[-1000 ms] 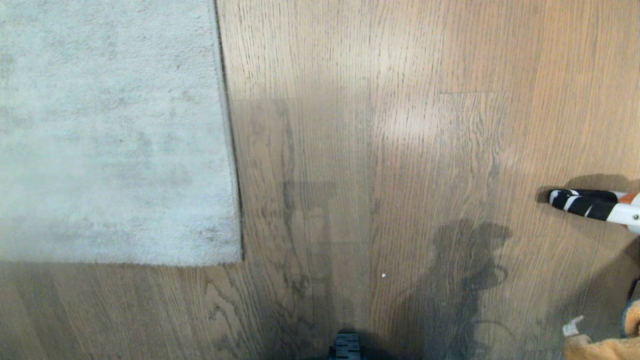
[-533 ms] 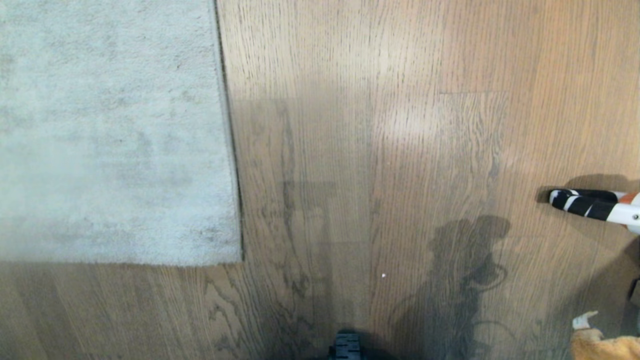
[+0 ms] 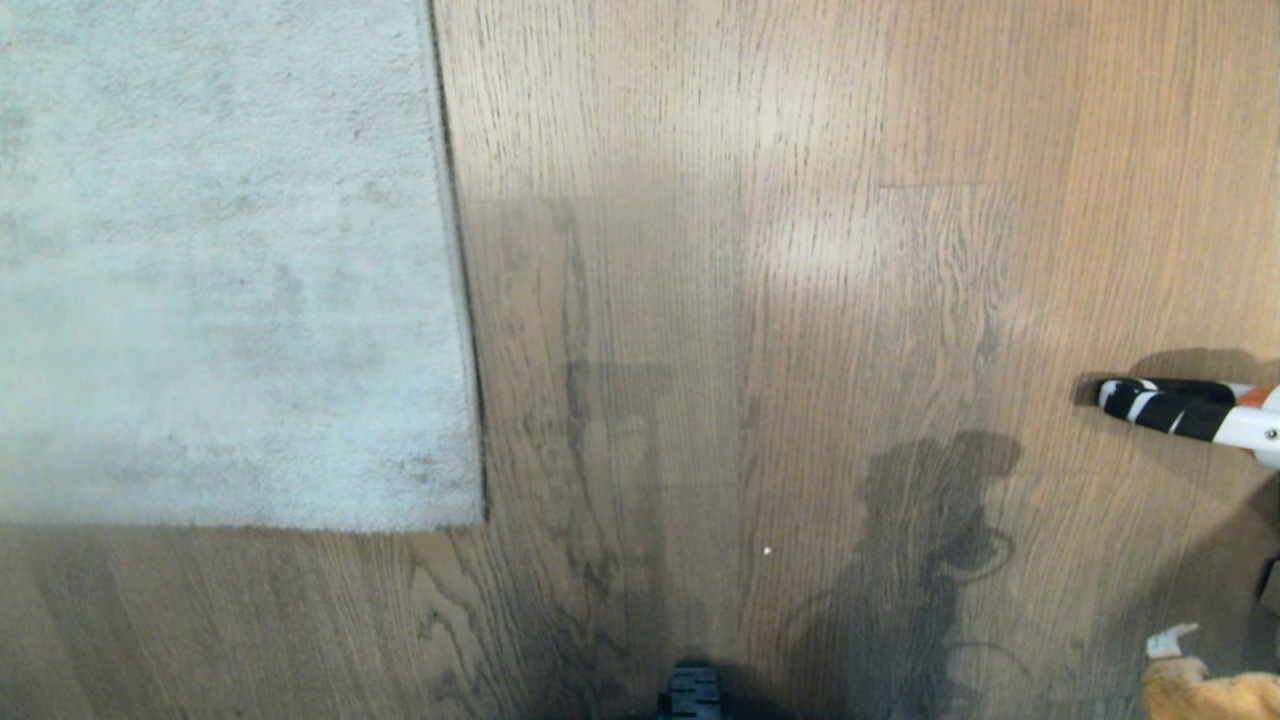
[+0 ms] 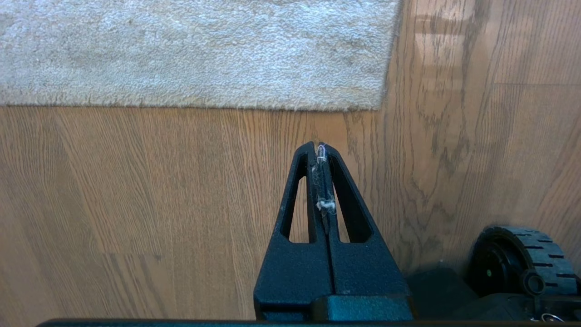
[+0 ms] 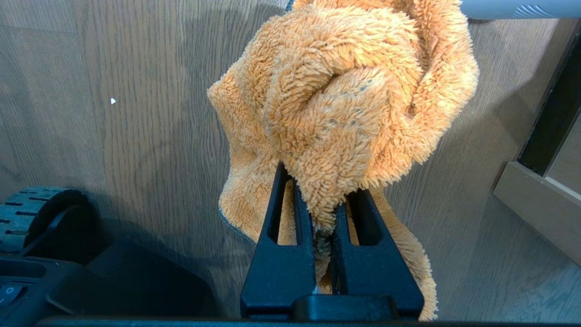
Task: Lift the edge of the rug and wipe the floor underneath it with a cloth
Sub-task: Lift up the carpet
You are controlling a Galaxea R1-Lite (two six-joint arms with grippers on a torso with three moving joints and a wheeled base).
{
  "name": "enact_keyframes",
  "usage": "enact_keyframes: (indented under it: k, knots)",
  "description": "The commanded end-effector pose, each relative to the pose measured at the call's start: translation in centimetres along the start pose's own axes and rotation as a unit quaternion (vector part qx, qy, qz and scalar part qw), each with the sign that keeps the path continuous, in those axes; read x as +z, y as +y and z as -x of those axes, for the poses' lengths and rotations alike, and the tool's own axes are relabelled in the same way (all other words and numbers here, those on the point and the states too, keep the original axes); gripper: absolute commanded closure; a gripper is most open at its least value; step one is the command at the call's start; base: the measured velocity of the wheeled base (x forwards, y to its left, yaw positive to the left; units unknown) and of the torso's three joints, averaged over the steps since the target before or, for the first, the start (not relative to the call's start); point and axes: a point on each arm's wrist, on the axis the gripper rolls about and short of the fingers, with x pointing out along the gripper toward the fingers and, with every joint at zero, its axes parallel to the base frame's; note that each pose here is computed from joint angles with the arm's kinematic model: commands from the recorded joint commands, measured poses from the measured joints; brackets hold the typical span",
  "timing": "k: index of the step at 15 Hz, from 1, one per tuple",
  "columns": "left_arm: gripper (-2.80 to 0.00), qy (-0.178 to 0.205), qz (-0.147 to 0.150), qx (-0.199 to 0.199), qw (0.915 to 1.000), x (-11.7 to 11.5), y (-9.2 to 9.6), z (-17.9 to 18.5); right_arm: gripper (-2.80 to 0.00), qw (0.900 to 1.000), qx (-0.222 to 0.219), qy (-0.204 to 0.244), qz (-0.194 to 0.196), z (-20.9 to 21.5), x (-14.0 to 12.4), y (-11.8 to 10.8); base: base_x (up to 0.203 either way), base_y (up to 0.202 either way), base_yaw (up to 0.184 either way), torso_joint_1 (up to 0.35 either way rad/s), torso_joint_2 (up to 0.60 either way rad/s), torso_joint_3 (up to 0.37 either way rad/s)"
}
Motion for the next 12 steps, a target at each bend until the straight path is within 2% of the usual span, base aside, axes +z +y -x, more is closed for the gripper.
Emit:
enact_keyframes:
  k: [1, 12]
  knots:
    - [0.00, 0.000, 0.000, -0.001, 1.0000, 0.00, 0.00, 0.00, 0.00, 1.000, 0.001, 0.002, 0.001, -0.03, 0.01, 0.00, 0.000, 0.000, 0.000, 0.000, 0.00, 0.000]
    - [0.00, 0.000, 0.001, 0.001, 1.0000, 0.00, 0.00, 0.00, 0.00, 1.000, 0.000, 0.002, 0.001, -0.03, 0.01, 0.00, 0.000, 0.000, 0.000, 0.000, 0.00, 0.000]
